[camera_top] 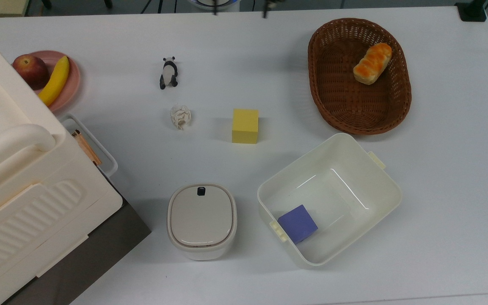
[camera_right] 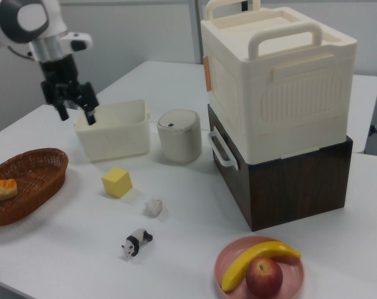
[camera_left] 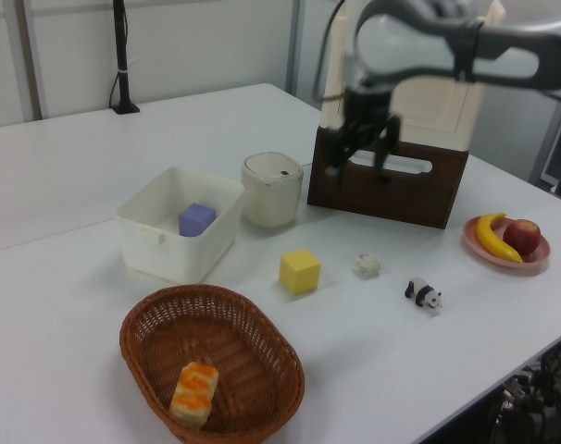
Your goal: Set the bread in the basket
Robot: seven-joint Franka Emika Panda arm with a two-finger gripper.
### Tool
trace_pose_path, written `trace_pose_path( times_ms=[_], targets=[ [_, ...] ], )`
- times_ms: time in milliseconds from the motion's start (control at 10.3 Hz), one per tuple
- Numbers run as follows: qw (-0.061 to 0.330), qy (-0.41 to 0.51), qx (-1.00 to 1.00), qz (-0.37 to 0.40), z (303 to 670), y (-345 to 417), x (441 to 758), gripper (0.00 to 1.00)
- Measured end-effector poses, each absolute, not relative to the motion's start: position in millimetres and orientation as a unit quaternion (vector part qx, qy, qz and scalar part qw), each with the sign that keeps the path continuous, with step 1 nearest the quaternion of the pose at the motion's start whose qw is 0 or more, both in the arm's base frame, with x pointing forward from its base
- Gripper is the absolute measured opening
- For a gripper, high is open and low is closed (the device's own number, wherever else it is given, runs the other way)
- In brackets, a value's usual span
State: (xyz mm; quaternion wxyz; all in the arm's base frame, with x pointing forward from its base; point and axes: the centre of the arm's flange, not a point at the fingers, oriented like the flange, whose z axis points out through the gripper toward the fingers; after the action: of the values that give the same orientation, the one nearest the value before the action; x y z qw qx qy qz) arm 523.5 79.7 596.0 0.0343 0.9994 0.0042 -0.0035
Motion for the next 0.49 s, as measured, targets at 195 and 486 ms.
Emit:
trace_pose_path(
  times_ms=[195, 486],
  targets=[
    [0.028, -0.016, 0.999, 0.013, 639, 19, 528, 1.00],
    [0.021, -0.032, 0.999, 0.013, 677, -3, 518, 1.00]
  ],
)
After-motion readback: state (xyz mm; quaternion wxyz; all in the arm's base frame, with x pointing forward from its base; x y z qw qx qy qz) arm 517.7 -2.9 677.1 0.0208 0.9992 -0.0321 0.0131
